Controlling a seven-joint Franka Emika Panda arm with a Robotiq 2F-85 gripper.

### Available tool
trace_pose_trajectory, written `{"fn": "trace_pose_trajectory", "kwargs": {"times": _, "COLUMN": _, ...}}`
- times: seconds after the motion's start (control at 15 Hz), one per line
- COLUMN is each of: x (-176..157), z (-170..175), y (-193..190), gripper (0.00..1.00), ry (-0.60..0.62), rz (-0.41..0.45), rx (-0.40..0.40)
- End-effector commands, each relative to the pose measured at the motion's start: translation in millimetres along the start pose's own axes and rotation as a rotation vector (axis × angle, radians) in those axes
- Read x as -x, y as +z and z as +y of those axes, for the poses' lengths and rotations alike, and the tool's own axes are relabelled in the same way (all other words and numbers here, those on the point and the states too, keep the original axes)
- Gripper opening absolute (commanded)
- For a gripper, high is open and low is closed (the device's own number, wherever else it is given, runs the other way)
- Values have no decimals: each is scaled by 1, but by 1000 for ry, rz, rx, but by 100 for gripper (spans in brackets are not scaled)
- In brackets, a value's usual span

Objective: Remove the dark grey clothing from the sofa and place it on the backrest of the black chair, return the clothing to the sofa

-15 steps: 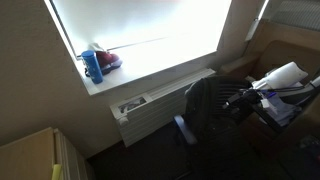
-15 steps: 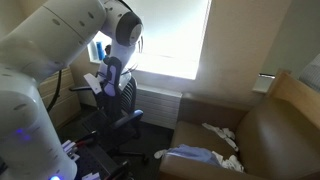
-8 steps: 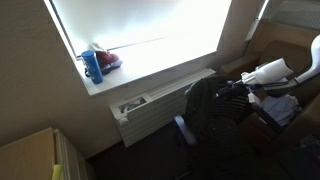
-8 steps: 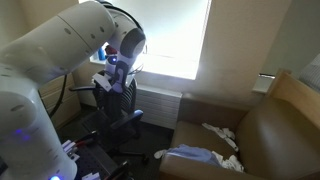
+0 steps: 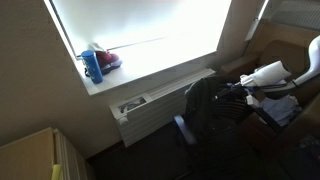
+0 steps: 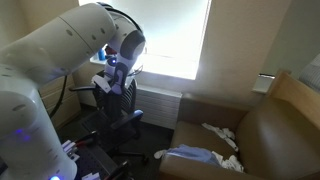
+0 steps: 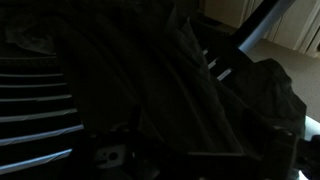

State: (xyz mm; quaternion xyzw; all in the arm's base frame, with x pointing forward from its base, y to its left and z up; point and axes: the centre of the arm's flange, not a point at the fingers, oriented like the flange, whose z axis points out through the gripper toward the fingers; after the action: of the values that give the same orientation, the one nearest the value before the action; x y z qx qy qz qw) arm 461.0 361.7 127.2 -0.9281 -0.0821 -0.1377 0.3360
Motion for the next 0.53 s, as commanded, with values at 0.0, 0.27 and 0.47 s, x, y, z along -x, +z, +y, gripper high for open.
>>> {"fn": "trace_pose_trajectory", "kwargs": {"times": 0.0, "x": 3, "z": 8, "y": 35, "gripper": 100, "ry": -56, "rz": 32, "rx": -17}}
{"fn": "trace_pose_trajectory", "kwargs": {"times": 0.27, "x": -3, "z": 5, "y": 25, "gripper": 100, "ry": -28, "rz": 15, "rx": -16}}
{"fn": "trace_pose_trajectory", "kwargs": {"times": 0.47, "x": -2, "z": 5, "y": 26, "gripper": 100, "ry": -27, "rz": 13, "rx": -17}}
